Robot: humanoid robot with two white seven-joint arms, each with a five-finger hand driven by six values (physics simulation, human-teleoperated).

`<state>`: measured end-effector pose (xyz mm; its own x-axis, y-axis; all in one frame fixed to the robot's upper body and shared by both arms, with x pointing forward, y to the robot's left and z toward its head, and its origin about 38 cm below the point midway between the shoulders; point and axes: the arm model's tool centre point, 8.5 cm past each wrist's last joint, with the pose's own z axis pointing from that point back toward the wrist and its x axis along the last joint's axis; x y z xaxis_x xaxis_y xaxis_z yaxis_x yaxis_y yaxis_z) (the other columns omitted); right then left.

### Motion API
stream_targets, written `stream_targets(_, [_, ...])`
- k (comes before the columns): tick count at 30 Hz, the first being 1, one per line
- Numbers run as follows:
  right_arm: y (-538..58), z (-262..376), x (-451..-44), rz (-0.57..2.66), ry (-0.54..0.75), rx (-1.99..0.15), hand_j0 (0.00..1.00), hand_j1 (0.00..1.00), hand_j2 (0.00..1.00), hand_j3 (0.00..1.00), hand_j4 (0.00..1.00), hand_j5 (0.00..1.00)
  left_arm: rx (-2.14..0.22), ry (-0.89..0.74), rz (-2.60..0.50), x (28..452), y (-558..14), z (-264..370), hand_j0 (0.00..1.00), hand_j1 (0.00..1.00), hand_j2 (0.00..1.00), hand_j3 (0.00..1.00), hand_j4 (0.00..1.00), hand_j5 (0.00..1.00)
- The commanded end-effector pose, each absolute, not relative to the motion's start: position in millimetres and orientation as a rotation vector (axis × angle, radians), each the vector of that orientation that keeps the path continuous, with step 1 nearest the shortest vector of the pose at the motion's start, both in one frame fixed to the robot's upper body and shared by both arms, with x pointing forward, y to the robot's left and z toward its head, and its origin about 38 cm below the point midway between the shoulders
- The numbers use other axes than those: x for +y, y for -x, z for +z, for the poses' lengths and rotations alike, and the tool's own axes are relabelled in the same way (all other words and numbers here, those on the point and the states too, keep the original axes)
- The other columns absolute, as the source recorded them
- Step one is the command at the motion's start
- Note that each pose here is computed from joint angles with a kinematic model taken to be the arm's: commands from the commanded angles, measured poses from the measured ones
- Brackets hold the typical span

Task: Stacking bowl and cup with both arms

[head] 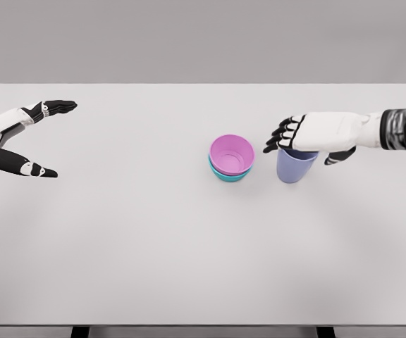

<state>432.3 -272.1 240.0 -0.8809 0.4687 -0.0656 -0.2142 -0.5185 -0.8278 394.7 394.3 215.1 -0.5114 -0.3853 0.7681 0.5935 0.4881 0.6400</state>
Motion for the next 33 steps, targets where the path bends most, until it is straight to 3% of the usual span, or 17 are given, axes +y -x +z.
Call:
stream_targets(1, [-432.9, 237.0, -272.5, 2.4, 0.388, -1.249, 1.0, 1.0, 1.0, 1.0, 1.0, 1.0, -1.73, 0.181, -1.208, 394.9, -394.8, 215.9, 1.0, 1.0, 1.0, 1.0, 1.0, 1.0])
stream_targets(19, [-440.7, 224.9, -271.0, 2.387, 0.365, -1.222, 1.0, 1.0, 1.0, 1.0, 1.0, 1.0, -1.731, 0.18, -1.207, 395.1, -394.9, 216.4, 1.0, 1.0, 1.0, 1.0, 1.0, 1.0])
stream_targets(24, [-441.7, 225.3, -271.9, 2.386, 0.367, -1.219, 0.75, 0.75, 0.75, 0.75, 0.75, 0.75, -1.731, 0.183, -1.207, 394.5, -394.9, 215.7, 1.0, 1.0, 1.0, 1.0, 1.0, 1.0])
stream_targets(33, [-444.6, 233.4, -273.1, 2.373, 0.39, -1.238, 0.72, 0.72, 0.72, 0.72, 0.72, 0.72, -1.73, 0.182, -1.206, 394.9, -394.9, 215.4, 1.0, 1.0, 1.0, 1.0, 1.0, 1.0])
